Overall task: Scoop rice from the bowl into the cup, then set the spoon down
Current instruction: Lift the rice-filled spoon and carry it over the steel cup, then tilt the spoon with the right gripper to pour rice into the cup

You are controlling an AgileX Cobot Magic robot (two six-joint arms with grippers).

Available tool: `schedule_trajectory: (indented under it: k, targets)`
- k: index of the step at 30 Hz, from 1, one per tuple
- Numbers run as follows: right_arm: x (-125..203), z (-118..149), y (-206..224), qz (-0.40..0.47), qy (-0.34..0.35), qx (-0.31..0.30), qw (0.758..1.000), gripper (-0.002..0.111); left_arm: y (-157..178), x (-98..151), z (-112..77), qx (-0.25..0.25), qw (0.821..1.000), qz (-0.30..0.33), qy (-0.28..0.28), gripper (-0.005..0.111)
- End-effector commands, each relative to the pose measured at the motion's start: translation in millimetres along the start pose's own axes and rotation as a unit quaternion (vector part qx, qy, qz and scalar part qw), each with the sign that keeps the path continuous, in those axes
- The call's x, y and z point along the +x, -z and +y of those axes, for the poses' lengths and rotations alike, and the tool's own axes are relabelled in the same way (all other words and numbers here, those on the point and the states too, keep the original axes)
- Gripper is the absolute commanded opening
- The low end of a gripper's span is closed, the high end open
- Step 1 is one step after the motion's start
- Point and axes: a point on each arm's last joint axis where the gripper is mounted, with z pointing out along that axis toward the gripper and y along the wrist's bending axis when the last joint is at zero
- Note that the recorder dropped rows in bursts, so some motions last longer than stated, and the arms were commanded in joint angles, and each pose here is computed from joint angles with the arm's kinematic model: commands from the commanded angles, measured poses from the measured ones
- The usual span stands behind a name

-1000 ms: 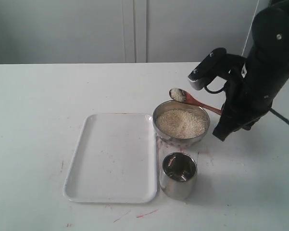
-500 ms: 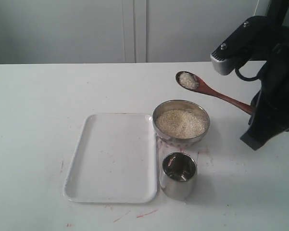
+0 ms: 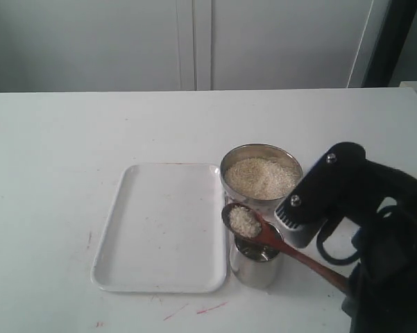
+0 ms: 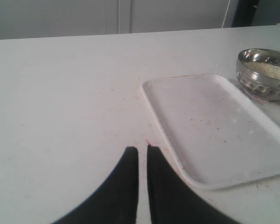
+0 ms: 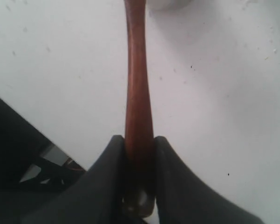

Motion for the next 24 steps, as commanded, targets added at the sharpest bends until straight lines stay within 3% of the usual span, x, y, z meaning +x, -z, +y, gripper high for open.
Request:
schedule_trajectory:
  k: [1,11,24]
  targets:
    - [4.0,2.9,-2.9,-0.002,0.017,0.028,0.999,0.0,0.2,-2.3,-0.5,0.001,1.0,-0.004,0.006,0.014]
    - [13.1,-12.2,-19.2,0.021,0.077,0.122,0.989,0.0,0.2,-2.3,-0.5,0.001,1.0,-0.004,0.006,0.014]
    - [2.0,-14.8,-41.2,0.057,0.116,0.165,0.978,0.0,0.2,-2.3,-0.5,0.001,1.0,-0.004,0.006,0.014]
